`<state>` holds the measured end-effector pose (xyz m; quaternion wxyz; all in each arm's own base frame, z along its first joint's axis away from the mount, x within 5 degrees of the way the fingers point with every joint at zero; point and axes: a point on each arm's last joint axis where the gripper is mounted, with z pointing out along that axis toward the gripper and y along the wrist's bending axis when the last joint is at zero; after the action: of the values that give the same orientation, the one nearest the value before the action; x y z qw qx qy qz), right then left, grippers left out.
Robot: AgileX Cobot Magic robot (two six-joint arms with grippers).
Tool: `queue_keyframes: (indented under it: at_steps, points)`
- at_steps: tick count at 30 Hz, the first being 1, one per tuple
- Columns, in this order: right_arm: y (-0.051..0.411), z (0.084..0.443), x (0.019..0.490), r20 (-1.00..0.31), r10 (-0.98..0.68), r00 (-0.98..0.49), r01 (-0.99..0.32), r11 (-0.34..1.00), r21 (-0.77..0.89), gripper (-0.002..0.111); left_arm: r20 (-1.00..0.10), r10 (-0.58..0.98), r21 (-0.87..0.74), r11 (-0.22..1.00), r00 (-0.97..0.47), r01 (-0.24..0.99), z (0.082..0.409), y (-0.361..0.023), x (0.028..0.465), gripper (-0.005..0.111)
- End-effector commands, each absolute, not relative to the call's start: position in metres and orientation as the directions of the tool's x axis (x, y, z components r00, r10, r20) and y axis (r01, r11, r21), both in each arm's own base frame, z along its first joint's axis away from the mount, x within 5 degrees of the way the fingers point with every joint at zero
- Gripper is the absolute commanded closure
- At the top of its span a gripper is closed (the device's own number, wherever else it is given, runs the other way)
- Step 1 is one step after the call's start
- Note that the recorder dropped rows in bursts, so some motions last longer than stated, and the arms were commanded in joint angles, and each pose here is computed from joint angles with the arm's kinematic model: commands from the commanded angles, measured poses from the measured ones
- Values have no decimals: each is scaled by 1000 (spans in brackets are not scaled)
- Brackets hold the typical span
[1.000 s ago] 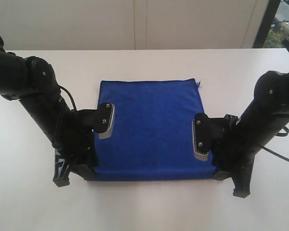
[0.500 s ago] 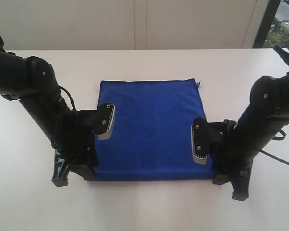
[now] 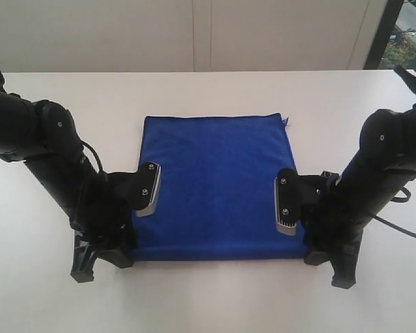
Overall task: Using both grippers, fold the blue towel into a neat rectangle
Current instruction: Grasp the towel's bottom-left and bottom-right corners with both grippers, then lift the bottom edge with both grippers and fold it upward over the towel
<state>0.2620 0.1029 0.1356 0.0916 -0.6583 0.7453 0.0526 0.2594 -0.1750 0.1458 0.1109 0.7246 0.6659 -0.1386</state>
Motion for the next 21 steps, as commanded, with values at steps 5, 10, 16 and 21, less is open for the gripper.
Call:
queue_keyframes:
  at_steps: [5,10,16,21]
  points:
    - [102,135,262,-208,-972,-112,-992,123,-40,80,-356,933,-26,-74,60,997,145,-175,258,83]
    - [102,135,261,-207,-972,-112,-992,122,-35,93,-354,933,-54,-82,58,995,145,-175,255,106]
    - [102,139,257,-205,-973,-109,-993,114,-11,106,-351,935,-106,-95,52,990,146,-174,250,107]
    - [101,158,246,-219,-970,-101,-995,99,22,106,-331,943,-223,-64,-13,973,148,-173,241,107]
